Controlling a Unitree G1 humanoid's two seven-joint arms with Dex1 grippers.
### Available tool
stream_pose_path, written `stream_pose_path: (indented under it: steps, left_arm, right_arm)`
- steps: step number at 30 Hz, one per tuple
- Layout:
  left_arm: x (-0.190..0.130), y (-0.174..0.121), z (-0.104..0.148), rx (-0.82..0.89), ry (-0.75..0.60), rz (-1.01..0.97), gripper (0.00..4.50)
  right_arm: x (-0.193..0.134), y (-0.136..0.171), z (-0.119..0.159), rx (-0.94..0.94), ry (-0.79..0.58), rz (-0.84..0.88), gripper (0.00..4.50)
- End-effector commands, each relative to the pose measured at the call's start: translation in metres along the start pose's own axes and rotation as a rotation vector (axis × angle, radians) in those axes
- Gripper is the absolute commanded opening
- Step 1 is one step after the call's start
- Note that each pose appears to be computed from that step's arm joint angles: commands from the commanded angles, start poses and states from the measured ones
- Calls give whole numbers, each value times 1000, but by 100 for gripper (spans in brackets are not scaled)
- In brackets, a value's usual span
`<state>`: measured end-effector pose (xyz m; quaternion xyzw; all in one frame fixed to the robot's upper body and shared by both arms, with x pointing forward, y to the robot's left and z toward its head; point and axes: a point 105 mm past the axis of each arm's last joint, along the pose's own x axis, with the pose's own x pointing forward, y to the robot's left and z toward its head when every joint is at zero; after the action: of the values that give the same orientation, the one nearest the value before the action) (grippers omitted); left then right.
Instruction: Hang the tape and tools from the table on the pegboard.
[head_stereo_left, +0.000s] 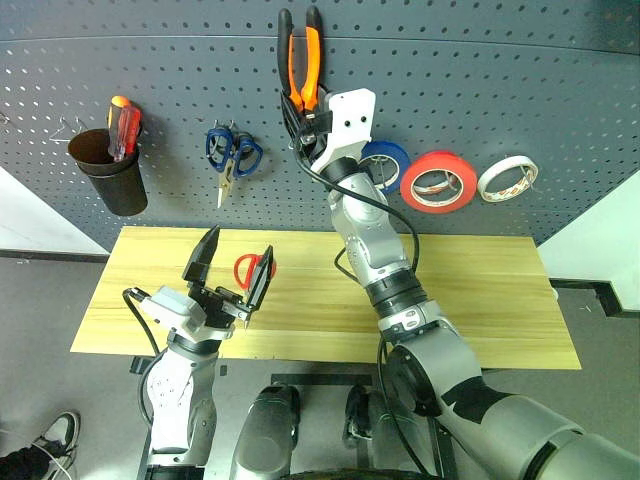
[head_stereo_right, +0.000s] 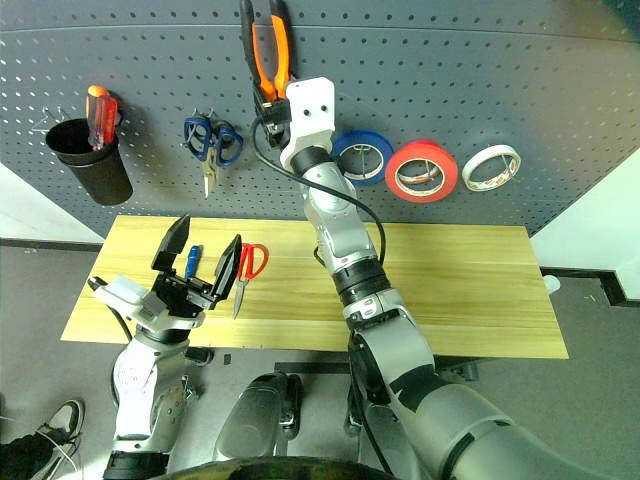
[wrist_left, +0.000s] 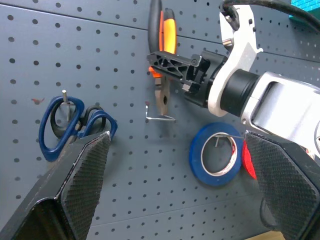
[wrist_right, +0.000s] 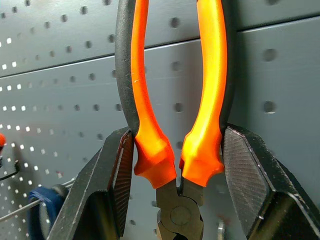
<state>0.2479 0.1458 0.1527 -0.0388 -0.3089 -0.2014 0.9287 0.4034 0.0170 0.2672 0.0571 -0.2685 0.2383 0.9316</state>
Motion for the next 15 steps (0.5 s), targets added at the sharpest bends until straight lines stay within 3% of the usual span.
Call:
stream_pose_path:
  steps: [1,15]
  left_arm:
    - [-1,0,9,13,-36,2,450]
    - [-7,-4,12,9,-20,0,450]
  right_arm:
    - [7,16,20,18,-82,31,228]
    - [15,-1,21,-23,-88,-8,228]
